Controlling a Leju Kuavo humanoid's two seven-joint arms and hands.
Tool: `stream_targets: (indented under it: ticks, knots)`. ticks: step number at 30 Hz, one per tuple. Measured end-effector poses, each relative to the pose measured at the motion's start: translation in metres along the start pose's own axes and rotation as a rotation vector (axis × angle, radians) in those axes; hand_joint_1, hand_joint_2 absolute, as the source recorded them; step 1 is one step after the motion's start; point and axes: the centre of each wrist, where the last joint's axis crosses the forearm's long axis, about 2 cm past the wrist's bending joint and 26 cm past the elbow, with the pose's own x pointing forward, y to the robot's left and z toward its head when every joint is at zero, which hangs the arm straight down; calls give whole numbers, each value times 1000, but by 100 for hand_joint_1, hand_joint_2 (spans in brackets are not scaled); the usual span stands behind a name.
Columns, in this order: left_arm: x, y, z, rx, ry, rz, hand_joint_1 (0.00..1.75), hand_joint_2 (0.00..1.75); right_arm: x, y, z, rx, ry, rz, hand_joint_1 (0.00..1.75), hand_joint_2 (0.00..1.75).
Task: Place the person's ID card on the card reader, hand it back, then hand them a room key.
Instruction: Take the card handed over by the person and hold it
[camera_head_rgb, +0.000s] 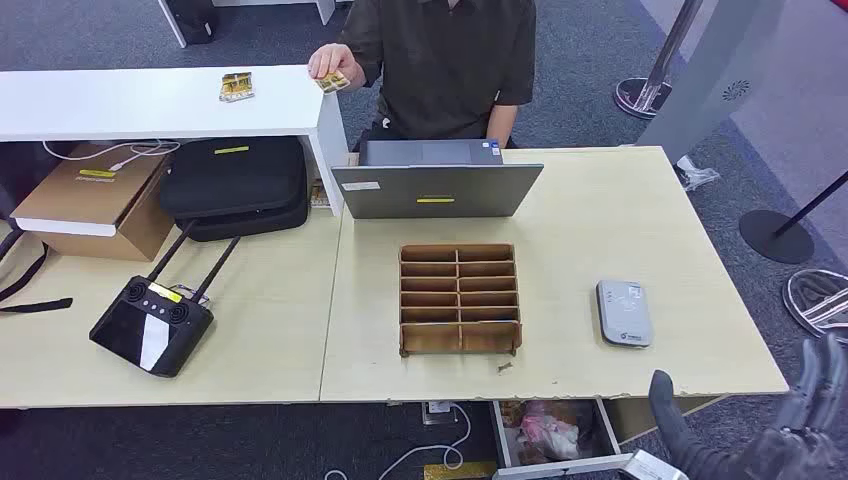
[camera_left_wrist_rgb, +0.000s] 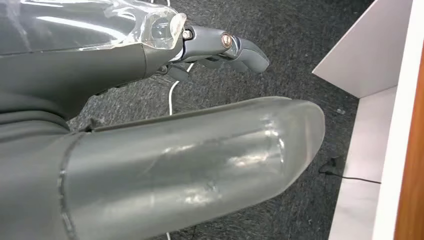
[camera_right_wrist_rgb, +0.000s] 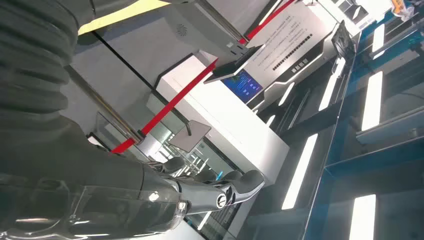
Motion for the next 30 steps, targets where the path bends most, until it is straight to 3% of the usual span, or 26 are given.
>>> stream_targets:
  ticks: [9, 12, 18, 23, 26, 30]
  knots:
    - [4, -3, -3, -25, -28, -4, 0, 0, 2, 10, -11, -12, -89, -4, 0, 175]
    - [7, -9, -2, -69, -42, 5, 0, 0, -1, 31, -23, -12, -87, -49, 0, 175]
    - [22, -29, -8, -205, -98, 57, 0, 0, 4, 122, -113, 104, -96, -102, 0, 175]
    - [36, -48, -17, -323, -135, 97, 0, 0, 31, 192, -203, 458, -126, -108, 0, 175]
    - [39, -53, -19, -360, -139, 98, 0, 0, 49, 219, -233, 603, -186, -63, 0, 175]
    - [39, -55, -19, -377, -136, 90, 0, 0, 66, 241, -250, 716, -256, 4, 0, 175]
